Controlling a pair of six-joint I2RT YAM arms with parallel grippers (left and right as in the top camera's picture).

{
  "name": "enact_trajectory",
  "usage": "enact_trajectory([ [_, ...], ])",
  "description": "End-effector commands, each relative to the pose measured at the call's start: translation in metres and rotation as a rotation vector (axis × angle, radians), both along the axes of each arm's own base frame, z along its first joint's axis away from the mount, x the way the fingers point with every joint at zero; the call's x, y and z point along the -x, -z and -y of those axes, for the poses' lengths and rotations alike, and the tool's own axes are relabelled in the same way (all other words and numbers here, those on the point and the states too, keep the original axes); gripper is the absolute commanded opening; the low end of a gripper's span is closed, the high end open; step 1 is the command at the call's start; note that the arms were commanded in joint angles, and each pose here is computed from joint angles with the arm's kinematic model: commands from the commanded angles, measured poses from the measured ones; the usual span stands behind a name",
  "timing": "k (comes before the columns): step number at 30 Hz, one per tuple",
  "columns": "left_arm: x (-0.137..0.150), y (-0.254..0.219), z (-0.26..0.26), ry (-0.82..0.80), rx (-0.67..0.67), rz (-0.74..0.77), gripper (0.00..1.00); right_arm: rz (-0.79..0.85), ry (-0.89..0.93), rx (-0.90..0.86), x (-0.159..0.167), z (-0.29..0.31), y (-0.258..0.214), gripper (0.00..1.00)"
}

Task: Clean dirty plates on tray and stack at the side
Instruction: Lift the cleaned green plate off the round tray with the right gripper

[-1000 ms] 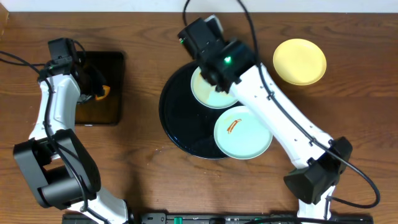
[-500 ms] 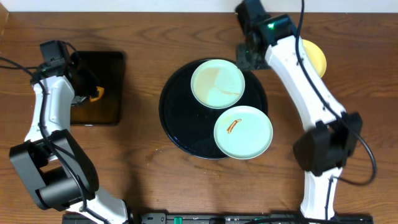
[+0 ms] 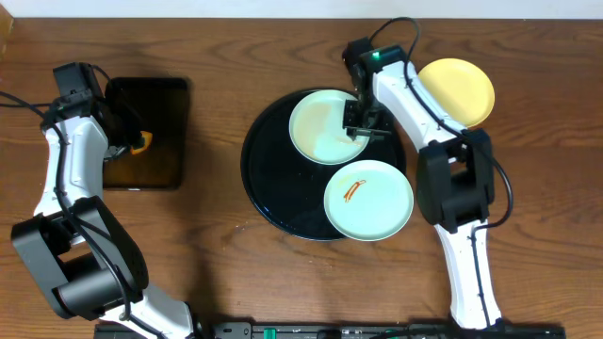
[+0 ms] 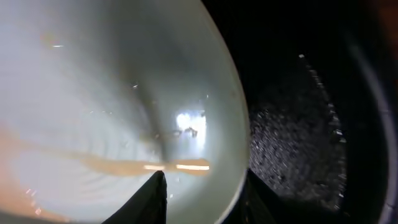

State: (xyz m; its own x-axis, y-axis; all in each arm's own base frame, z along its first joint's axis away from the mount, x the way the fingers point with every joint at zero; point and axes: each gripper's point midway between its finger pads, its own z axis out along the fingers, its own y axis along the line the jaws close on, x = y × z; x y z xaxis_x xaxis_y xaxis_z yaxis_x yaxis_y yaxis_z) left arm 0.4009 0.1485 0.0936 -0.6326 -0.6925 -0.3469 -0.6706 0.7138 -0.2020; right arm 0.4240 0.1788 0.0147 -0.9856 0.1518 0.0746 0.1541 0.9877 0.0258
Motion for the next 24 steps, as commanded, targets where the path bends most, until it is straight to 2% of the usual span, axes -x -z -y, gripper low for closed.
enact_trajectory([
  [1, 0.005, 0.005, -0.003, 0.002, -0.011, -0.019, 0.09, -0.019, 0.045, 0.014, 0.002, -0.001, 0.01, 0.37],
  [6, 0.005, 0.005, -0.003, 0.003, -0.012, -0.019, 0.09, -0.023, 0.039, 0.065, 0.003, 0.001, 0.024, 0.4],
  [8, 0.004, 0.005, -0.003, 0.003, -0.013, -0.016, 0.09, -0.021, 0.03, 0.074, 0.004, -0.001, 0.029, 0.3],
  [9, 0.004, 0.005, -0.003, 0.003, -0.013, -0.015, 0.09, -0.021, 0.027, 0.074, 0.005, -0.003, 0.031, 0.2],
  [10, 0.003, 0.004, -0.003, 0.003, -0.014, -0.012, 0.09, -0.019, 0.024, 0.074, 0.005, -0.004, 0.031, 0.05],
  [11, 0.002, 0.004, -0.004, 0.003, -0.016, -0.008, 0.09, -0.01, 0.021, 0.073, 0.003, -0.006, 0.031, 0.01],
  [17, 0.004, 0.014, -0.003, 0.003, -0.006, -0.032, 0.09, 0.059, -0.06, 0.065, -0.012, -0.006, 0.02, 0.01],
  [20, 0.005, 0.03, -0.002, 0.004, 0.01, -0.07, 0.09, 0.21, -0.177, 0.121, -0.035, 0.002, -0.032, 0.01],
  [24, 0.006, 0.036, -0.002, 0.004, 0.015, -0.083, 0.09, 0.383, -0.327, 0.176, -0.046, 0.0, -0.101, 0.01],
])
